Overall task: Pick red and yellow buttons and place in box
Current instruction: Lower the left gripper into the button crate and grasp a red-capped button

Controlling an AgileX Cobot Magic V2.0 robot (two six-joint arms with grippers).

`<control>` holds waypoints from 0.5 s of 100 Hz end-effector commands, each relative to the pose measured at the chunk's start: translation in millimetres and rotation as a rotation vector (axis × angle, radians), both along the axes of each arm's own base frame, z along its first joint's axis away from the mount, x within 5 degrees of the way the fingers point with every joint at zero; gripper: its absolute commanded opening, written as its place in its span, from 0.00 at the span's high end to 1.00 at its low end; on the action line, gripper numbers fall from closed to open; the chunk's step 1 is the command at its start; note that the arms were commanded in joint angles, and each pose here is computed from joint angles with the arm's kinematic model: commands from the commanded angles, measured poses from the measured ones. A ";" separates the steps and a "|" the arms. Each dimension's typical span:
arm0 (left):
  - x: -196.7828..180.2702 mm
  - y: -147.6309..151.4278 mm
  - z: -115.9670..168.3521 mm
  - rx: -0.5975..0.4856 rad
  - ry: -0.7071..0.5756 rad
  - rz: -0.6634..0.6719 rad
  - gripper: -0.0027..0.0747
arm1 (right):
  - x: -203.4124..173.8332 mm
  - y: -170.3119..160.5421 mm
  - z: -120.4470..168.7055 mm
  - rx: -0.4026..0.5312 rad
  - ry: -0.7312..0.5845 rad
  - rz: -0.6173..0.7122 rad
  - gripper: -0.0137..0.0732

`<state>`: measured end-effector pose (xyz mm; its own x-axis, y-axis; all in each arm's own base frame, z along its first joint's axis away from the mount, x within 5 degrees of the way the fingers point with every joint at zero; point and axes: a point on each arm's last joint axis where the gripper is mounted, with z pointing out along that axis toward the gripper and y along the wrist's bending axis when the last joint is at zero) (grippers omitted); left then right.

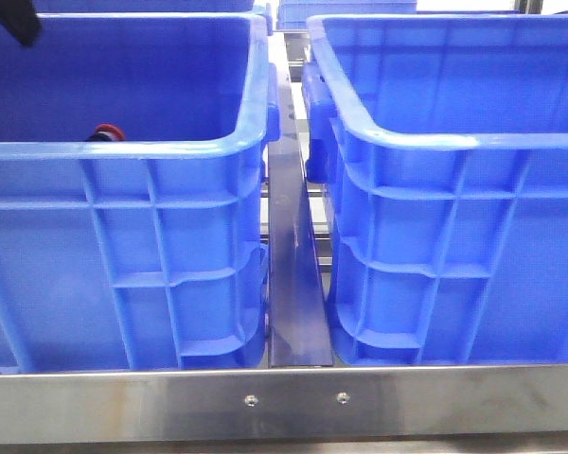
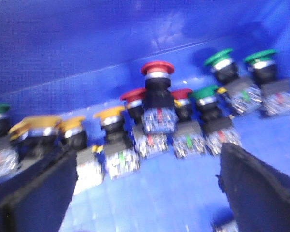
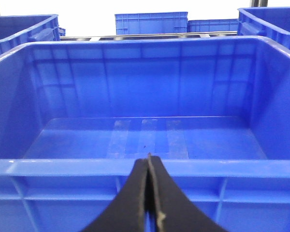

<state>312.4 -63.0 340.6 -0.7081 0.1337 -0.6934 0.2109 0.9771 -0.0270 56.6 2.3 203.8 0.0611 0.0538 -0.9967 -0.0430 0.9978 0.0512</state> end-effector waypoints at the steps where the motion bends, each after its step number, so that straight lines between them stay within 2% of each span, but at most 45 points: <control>1: 11.7 -5.0 16.5 -0.021 -0.084 -0.005 0.23 | -4.3 -1.5 15.4 0.003 -0.126 -0.018 0.94; 50: 55.6 -14.7 -22.5 -0.017 0.020 -0.002 0.23 | -4.3 -1.5 15.4 0.003 -0.126 -0.018 0.94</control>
<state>365.3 -73.2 294.3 -0.7888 0.1477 -0.5967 0.2072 0.9778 -0.0319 56.6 2.3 203.8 0.0611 0.0538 -0.9967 -0.0430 0.9978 0.0512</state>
